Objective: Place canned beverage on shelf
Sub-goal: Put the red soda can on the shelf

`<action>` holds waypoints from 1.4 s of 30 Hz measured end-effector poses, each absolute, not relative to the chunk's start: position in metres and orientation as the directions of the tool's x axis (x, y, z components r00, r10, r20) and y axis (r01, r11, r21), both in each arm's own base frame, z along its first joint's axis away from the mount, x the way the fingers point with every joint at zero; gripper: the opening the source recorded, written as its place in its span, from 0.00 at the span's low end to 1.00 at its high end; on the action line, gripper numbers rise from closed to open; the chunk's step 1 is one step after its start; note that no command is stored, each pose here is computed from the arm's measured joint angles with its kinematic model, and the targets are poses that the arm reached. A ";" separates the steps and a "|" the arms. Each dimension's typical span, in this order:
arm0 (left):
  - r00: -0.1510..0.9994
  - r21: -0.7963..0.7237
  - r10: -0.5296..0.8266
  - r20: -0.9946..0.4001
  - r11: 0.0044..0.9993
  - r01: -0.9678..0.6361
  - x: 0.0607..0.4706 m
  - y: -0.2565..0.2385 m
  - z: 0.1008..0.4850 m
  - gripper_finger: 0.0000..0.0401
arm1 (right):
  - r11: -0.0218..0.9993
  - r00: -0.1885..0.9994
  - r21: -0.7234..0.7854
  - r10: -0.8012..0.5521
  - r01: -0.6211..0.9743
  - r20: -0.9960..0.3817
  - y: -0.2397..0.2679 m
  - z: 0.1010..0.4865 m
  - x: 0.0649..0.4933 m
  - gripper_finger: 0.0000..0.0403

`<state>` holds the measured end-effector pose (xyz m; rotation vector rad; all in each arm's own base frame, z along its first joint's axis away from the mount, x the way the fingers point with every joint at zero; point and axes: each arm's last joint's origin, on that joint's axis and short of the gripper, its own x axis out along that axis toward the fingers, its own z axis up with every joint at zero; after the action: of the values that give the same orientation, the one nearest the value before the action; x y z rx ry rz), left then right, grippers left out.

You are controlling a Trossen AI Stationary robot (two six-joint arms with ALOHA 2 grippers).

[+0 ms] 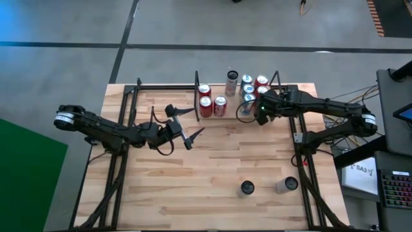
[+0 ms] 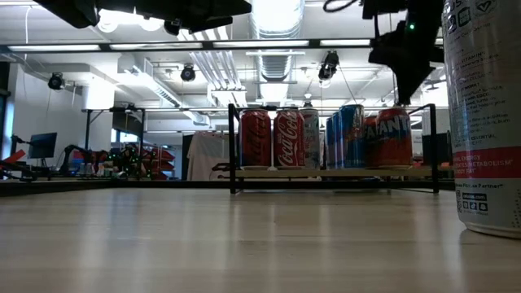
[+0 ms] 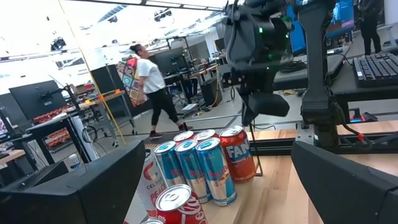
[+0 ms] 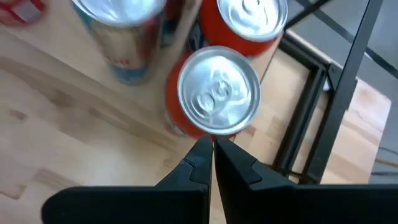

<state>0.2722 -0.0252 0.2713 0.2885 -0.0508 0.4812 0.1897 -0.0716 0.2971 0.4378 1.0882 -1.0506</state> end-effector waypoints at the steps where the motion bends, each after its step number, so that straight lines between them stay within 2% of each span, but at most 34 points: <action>1: 0.886 0.261 0.449 0.116 0.847 -0.463 0.272 -0.025 0.271 0.97 | 0.482 0.084 -0.181 -0.478 0.857 -0.874 -0.072 0.300 0.190 0.02; 12: 0.891 0.223 0.445 0.089 0.863 -0.454 0.272 -0.026 0.268 0.97 | 0.600 0.312 -0.098 -0.539 0.794 -0.782 -0.078 0.321 0.212 0.02; 29: 0.892 0.198 0.445 0.073 0.871 -0.450 0.273 -0.026 0.266 0.97 | 0.600 0.296 -0.116 -0.542 0.792 -0.787 -0.078 0.313 0.212 0.02; 42: 0.888 0.197 0.448 0.105 0.866 -0.460 0.272 -0.025 0.270 0.97 | 0.596 0.312 -0.072 -0.515 0.799 -0.799 -0.078 0.313 0.212 0.02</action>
<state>0.2724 -0.0254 0.2704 0.2199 -0.0568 0.4756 0.2123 -0.0775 0.3125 0.3697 0.8920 -0.8931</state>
